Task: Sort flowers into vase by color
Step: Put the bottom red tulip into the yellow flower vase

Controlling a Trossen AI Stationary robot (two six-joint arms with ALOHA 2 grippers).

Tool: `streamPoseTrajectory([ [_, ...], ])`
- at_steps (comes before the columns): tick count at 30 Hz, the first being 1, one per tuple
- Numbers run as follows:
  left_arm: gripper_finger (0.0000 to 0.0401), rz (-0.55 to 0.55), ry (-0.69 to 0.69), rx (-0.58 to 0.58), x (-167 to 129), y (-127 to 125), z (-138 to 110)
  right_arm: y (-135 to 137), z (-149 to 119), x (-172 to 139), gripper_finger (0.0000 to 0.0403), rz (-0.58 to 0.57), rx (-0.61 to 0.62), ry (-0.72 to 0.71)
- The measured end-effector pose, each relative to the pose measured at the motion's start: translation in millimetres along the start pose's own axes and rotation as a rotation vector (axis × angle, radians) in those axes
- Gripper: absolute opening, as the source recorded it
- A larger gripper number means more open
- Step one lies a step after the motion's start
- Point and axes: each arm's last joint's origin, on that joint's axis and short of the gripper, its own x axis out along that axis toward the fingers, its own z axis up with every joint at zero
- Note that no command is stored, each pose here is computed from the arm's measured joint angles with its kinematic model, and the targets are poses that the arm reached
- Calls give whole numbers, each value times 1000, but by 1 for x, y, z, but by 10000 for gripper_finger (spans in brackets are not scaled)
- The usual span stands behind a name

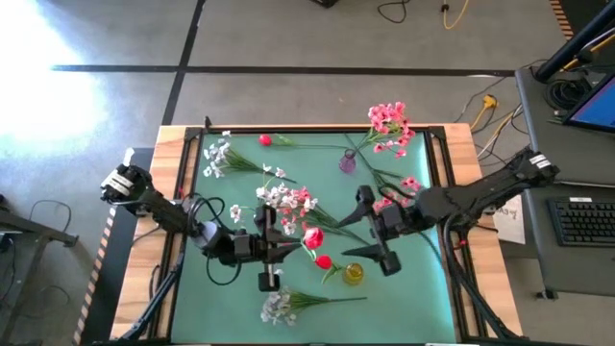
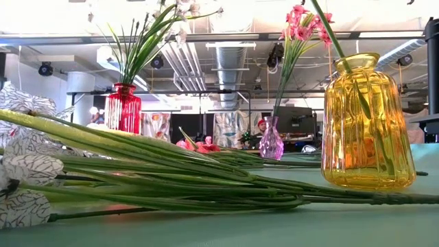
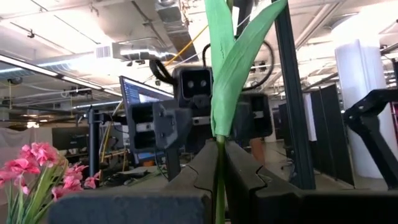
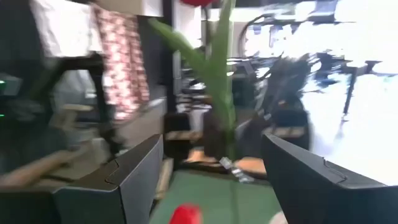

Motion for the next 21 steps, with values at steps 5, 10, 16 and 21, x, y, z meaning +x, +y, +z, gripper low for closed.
streamPoseTrajectory([
  [5, 0, 1, 0, 1, 0, 0, 0, 0, 7, 26, 265, -91, -52, 41],
  [10, 0, 5, 5, 6, 1, 2, -1, 1, 3, 49, 265, -126, -65, 68],
  [16, 0, 9, 5, 7, 1, 3, -2, 1, 5, 69, 263, -137, -97, 58],
  [21, 0, 10, 3, 6, 1, 3, -2, 2, 7, 78, 222, -138, -82, 52],
])
